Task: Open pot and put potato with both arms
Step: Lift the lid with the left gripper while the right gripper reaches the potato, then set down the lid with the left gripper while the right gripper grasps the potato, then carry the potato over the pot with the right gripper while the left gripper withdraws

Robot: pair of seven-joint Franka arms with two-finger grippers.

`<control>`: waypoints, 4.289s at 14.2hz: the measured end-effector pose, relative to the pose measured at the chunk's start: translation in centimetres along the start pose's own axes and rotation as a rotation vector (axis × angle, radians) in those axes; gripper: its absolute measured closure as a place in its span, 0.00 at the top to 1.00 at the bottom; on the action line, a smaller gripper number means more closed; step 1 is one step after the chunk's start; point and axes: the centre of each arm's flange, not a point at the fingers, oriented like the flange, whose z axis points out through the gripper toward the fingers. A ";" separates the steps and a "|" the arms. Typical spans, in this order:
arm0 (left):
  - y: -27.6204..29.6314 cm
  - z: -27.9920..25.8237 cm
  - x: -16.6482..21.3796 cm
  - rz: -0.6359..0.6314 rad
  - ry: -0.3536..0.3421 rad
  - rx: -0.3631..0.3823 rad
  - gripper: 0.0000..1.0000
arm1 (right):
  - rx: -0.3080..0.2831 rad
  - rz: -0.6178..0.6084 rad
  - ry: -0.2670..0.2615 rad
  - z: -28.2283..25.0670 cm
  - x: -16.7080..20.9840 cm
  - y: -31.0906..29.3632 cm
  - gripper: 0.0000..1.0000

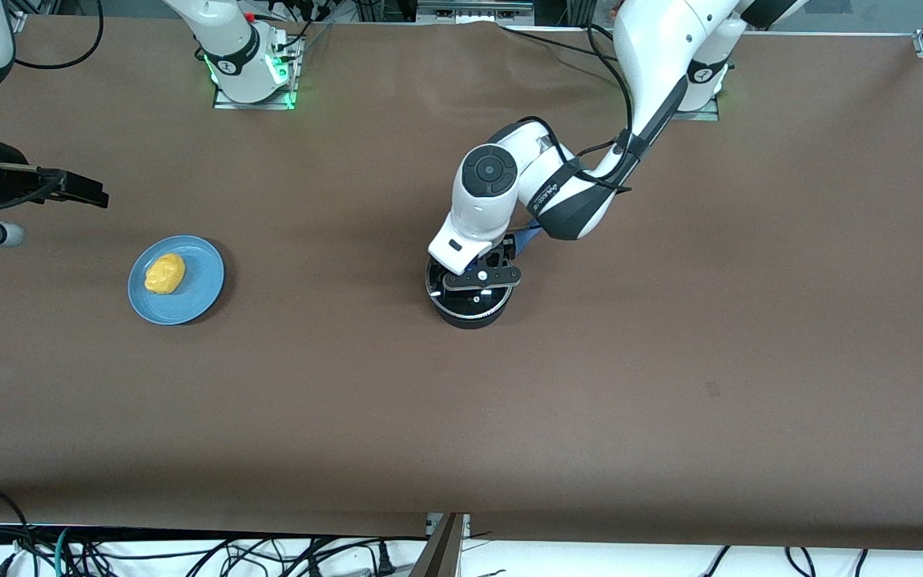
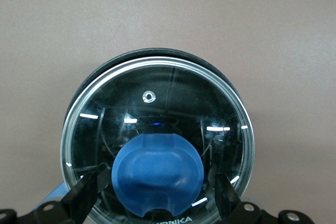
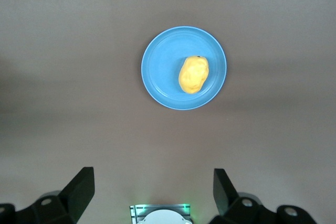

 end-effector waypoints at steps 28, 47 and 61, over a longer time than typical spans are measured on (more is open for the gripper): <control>-10.5 -10.3 10.7 0.040 0.082 -0.052 0.65 | -0.198 0.268 0.110 28.9 5.7 0.9 1.00; -55.1 3.0 18.2 0.324 0.015 -0.079 0.72 | -0.163 0.239 -0.011 17.3 7.0 -11.0 0.63; -47.6 -25.4 16.3 0.175 -0.128 -0.017 1.00 | 0.289 0.255 0.051 19.3 3.8 -49.7 0.63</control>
